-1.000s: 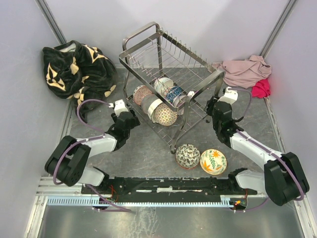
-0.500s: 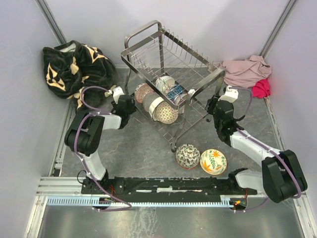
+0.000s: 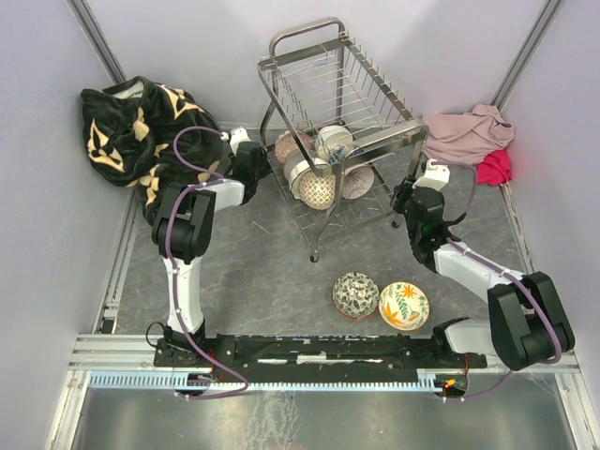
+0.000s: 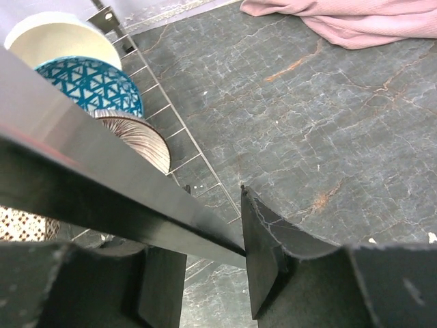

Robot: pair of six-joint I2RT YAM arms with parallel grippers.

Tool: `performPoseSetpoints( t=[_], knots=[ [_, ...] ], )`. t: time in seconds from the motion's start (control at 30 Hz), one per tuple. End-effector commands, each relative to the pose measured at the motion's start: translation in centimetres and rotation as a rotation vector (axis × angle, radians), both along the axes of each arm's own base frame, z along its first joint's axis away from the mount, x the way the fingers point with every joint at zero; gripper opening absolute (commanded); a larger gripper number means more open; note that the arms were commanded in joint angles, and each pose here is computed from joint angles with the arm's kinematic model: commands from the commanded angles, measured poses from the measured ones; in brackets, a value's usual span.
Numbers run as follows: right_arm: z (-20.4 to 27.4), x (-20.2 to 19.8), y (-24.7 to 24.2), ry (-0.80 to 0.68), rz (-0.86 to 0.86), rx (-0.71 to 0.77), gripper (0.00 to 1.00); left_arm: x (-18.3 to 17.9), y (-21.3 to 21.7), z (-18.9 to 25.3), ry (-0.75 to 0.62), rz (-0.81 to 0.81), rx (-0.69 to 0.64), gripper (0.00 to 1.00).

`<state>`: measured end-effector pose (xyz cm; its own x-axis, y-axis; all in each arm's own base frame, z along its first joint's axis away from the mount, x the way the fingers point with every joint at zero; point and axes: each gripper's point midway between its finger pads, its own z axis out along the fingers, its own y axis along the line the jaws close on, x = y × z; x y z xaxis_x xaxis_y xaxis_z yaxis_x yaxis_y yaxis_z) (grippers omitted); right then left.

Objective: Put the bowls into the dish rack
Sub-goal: Adjust the dish rack at the center of the board.

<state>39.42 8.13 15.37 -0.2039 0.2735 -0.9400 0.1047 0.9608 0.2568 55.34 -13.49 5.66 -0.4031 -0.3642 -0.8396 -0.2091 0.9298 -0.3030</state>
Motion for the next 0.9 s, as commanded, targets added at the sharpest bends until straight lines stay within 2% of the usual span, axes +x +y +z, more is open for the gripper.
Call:
performPoseSetpoints(
  t=[0.0, 0.17, 0.27, 0.53, 0.7, 0.87],
  knots=[
    [2.1, 0.8, 4.3, -0.070, 0.188, 0.073, 0.41, 3.6, -4.8, 4.6, -0.137, -0.129, -0.096, 0.59],
    [2.2, 0.3, 5.5, -0.076, 0.247, 0.117, 0.39, 5.9, -5.8, 5.9, -0.149, -0.174, -0.095, 0.59],
    [2.3, -0.2, 6.0, -0.083, 0.264, 0.144, 0.38, 5.4, -5.7, 6.8, -0.154, -0.184, -0.108, 0.59],
    [1.7, -1.9, 9.4, -0.067, 0.340, 0.122, 0.37, -0.2, -4.3, 8.9, -0.154, -0.197, -0.149, 0.68],
    [1.7, -3.2, 10.8, -0.068, 0.367, 0.113, 0.36, -4.5, -3.8, 9.8, -0.131, -0.232, -0.182, 0.69],
    [1.3, -4.5, 11.2, -0.056, 0.374, 0.100, 0.36, -8.1, -3.1, 9.4, -0.065, -0.232, -0.208, 0.84]
  ],
)
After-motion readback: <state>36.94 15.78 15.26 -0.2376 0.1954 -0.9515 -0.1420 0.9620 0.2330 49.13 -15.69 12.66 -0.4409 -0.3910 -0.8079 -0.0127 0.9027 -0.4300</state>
